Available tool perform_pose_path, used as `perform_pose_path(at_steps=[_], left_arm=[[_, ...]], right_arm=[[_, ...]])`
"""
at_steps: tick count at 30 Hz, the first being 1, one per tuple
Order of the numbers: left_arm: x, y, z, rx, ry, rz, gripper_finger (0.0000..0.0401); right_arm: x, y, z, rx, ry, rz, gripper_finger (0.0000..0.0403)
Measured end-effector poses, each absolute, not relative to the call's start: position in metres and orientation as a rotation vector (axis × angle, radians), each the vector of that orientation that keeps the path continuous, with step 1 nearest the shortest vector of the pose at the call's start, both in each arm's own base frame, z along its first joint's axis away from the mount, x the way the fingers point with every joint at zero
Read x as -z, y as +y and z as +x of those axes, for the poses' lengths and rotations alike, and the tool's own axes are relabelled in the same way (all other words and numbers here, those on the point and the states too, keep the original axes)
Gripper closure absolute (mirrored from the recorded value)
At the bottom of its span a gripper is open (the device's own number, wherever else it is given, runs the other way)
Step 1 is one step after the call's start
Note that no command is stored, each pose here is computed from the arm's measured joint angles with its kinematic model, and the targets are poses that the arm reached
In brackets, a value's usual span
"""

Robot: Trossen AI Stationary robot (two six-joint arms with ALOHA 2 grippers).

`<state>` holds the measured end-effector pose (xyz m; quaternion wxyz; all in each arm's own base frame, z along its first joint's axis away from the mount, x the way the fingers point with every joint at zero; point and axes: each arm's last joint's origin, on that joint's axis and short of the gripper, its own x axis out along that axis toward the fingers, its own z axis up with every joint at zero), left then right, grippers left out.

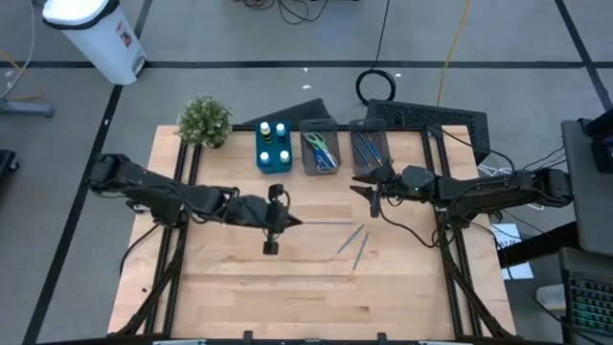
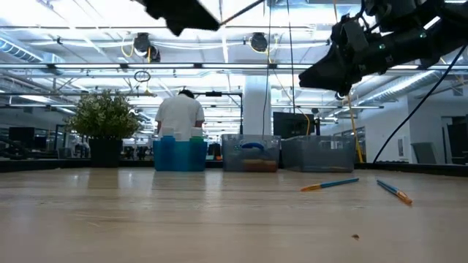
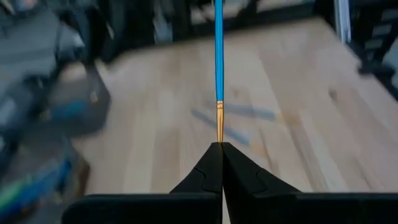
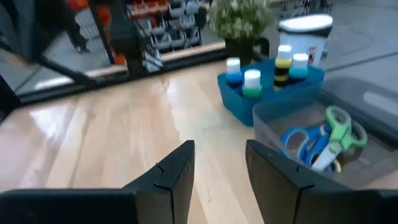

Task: Pick & Place Paint Supplies
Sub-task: Put the blue paint brush into the right black bin

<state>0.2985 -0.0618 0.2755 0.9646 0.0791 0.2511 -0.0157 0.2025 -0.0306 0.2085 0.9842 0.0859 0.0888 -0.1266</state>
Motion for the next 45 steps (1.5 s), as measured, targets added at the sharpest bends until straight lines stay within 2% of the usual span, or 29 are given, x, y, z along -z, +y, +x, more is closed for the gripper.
perform_pose_path(at_steps=[6,16,26,30,36,45], left_arm=[[-0.266,-0.032,0.306,0.068,0.311,0.129,0.0401],[-0.241,0.005,0.298,-0.021,0.21,0.099,0.0401],[-0.239,0.017,0.296,-0.044,0.212,0.117,0.0401],[-0.239,0.017,0.296,-0.044,0.216,0.127,0.0401],[-0.238,0.017,0.296,-0.053,0.22,0.146,0.0401],[-0.237,0.015,0.296,-0.058,0.229,0.142,0.0401]], right_arm=[[-0.197,-0.022,0.218,0.198,0.186,0.087,0.0267],[-0.206,-0.006,0.244,0.128,-0.182,-0.155,0.0265],[-0.212,-0.006,0.27,0.124,-0.226,-0.095,0.0181],[-0.216,-0.006,0.274,0.125,-0.239,-0.094,0.0175],[-0.219,-0.003,0.274,0.108,-0.265,-0.05,0.0219],[-0.221,-0.001,0.274,0.073,-0.285,-0.054,0.0332]])
